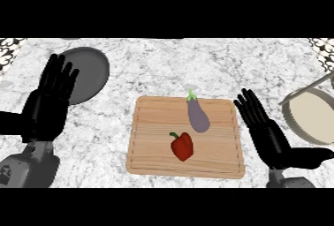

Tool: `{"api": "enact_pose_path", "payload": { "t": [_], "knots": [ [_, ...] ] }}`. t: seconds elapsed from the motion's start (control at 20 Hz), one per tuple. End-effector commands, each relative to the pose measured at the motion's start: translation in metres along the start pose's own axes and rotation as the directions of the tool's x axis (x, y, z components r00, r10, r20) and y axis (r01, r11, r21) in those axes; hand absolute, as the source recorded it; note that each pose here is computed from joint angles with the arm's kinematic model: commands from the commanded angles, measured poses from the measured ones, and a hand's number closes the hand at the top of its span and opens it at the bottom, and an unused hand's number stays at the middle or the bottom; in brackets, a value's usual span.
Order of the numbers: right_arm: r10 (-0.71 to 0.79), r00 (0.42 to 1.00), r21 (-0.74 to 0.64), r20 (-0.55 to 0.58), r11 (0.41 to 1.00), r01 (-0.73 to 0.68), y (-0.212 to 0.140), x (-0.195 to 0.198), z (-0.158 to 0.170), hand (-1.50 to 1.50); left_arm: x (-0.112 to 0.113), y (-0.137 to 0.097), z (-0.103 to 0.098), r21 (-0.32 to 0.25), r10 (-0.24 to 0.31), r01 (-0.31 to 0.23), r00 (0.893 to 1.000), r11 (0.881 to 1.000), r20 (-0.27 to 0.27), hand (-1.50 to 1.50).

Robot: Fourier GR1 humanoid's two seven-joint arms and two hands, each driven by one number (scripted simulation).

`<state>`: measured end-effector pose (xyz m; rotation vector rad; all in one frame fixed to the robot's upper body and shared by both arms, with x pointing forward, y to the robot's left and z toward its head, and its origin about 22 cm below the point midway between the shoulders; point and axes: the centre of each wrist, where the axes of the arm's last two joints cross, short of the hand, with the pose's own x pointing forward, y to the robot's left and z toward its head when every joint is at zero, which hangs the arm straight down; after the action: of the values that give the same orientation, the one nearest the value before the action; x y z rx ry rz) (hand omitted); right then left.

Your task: Pick the bell pepper from the cutting board and place it in the tiered basket

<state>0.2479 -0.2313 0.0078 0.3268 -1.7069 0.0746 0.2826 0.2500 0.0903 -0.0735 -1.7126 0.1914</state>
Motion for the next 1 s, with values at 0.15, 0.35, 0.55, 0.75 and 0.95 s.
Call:
{"api": "enact_pose_path", "payload": {
  "t": [0.15,0.35,0.55,0.75,0.95],
  "knots": [
    [-0.197,0.977,0.323,0.085,0.933,0.16,0.016,0.04,-0.073,1.5,-0.027,-0.006,0.002,-0.036,-0.22,0.221,0.975,0.975,0.026,0.0],
    [0.088,0.995,0.143,0.043,0.985,-0.093,-0.005,0.033,-0.092,1.5,-0.039,-0.017,0.011,-0.084,-0.307,0.306,0.952,0.948,0.001,0.0],
    [-0.436,0.878,0.45,-0.197,0.755,0.476,0.015,-0.011,-0.085,-1.5,-0.042,-0.036,0.013,-0.095,-0.316,0.315,0.949,0.944,0.007,0.0],
    [-0.422,0.897,0.623,-0.131,0.669,0.405,-0.048,0.004,-0.085,-1.5,-0.042,-0.043,0.011,-0.071,-0.325,0.324,0.946,0.943,-0.009,0.0],
    [-0.188,0.981,0.722,-0.051,0.672,0.166,-0.094,0.062,-0.101,-1.5,-0.066,-0.043,0.016,-0.067,-0.337,0.335,0.941,0.94,-0.017,0.0]
  ]
}}
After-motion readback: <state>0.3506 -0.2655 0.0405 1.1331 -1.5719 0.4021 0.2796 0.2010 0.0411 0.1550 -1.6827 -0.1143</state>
